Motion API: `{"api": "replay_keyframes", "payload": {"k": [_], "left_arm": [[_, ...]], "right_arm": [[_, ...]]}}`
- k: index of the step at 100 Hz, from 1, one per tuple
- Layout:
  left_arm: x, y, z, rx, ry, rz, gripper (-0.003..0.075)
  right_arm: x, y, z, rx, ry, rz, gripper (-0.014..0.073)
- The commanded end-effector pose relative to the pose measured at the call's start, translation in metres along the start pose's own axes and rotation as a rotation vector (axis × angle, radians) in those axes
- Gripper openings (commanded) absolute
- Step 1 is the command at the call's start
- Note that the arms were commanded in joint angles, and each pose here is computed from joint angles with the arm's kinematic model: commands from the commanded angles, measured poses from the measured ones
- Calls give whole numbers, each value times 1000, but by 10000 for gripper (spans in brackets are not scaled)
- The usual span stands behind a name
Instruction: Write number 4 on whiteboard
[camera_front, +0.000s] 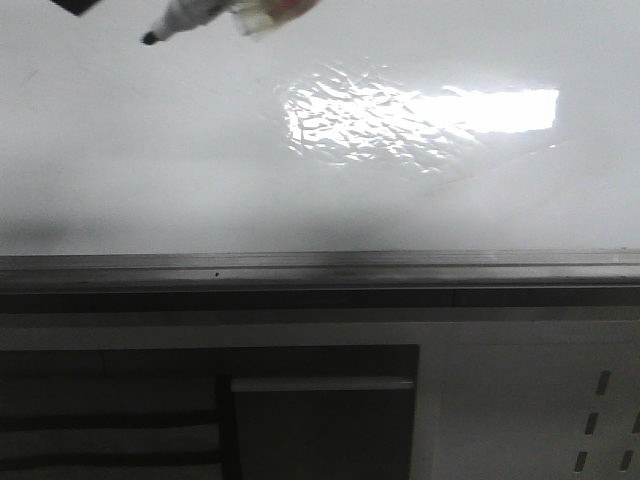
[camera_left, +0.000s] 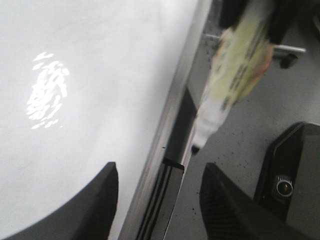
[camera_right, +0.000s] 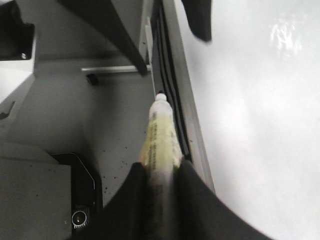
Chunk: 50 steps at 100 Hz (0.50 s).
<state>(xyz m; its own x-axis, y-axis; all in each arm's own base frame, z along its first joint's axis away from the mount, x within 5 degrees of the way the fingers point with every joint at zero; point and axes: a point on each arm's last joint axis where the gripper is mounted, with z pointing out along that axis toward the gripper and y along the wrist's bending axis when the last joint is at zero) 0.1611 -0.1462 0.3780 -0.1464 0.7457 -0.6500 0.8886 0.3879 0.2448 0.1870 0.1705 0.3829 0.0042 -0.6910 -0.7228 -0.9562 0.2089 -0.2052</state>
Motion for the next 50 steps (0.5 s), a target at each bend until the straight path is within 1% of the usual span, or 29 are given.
{"api": "replay_keyframes", "payload": {"k": [1,11,16,24,31,37,41,50], "left_arm": [[0,7,-28,-86,-122,-80,356],[19,9,-38,-137,-139,-157,356],[33,9,-41,-175,-144,-201,356],[50,8,-41,-231,-174,-271,356],[65,8,-42,-286,-217,-357,356],[74,7,-42,-311,-248,-422,356],[80,6,-42,-326,-260,-460,356],[87,7,-42,-353,-270,-512,356]], "right_arm": [[-10,1,-29,113,-49,59,-53],[3,1,-38,215,18,129,-52],[13,1,-41,281,32,200,-50],[28,2,-46,346,7,314,-50],[48,4,-47,398,-3,409,-50],[62,5,-44,426,1,465,-50],[70,7,-42,445,0,481,-50],[77,8,-40,482,-37,478,-50]]}}
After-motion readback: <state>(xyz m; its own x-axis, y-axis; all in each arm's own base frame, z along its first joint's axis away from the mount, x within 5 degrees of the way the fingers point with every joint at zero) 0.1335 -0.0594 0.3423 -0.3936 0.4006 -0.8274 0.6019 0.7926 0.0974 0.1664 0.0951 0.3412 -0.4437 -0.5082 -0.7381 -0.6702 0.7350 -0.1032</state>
